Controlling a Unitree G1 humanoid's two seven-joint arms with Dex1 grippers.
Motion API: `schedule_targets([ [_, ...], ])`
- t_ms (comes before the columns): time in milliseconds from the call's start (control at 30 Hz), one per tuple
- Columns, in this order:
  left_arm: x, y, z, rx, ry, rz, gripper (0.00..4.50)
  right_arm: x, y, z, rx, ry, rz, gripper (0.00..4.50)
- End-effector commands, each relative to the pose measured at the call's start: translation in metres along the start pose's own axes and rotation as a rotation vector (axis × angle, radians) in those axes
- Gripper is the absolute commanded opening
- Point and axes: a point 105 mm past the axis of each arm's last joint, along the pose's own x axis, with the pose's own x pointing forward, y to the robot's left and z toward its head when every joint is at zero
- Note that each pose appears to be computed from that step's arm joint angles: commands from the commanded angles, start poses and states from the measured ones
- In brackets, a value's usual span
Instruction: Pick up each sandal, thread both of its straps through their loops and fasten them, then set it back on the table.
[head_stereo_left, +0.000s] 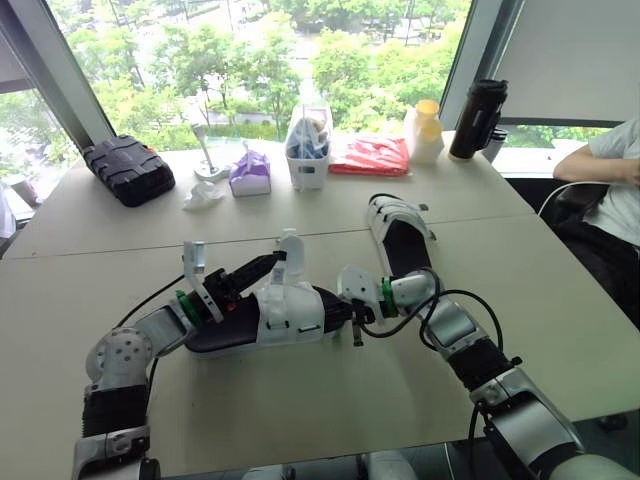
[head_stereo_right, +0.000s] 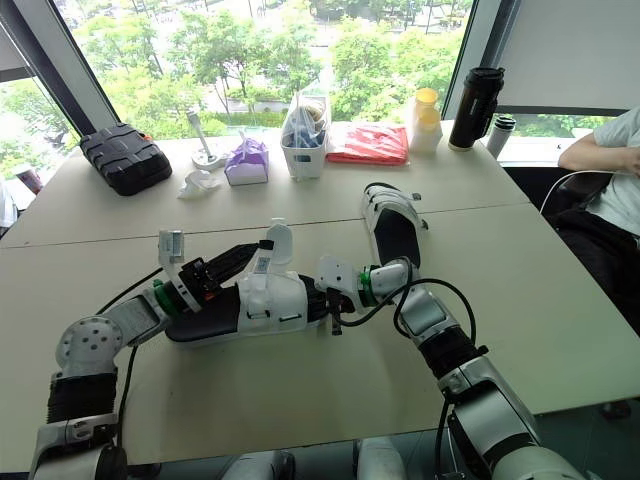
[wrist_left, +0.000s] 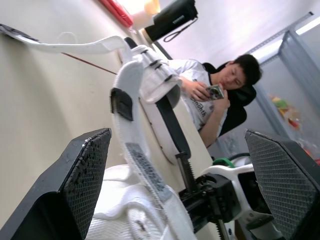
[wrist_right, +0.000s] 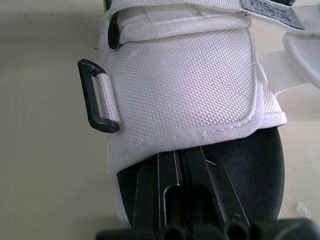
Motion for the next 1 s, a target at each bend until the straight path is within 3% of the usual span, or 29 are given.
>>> schedule_targets([
  [33,-0.001,-0.001,0.022,0.039,-0.091,0.011,4.41,0.004,0.015,-0.024,0.058,0.079,0.049,0.00],
  [133,-0.001,0.003,0.036,0.102,-0.086,0.033,4.41,0.004,0.014,-0.025,0.057,0.082,0.048,0.00],
  [533,0.022,0.012,0.013,0.276,0.173,-0.003,4.41,0.004,0.014,-0.024,0.056,0.081,0.044,0.00],
  [700,0.029,0.013,0.010,0.295,0.212,-0.023,4.41,0.004,0.015,-0.024,0.056,0.082,0.041,0.00],
  [800,0.034,0.015,0.010,0.321,0.223,-0.027,3.58,0.004,0.015,-0.025,0.058,0.082,0.037,0.00],
  [1000,0.035,0.015,0.012,0.337,0.216,-0.034,0.60,0.003,0.015,-0.026,0.061,0.083,0.033,0.00],
])
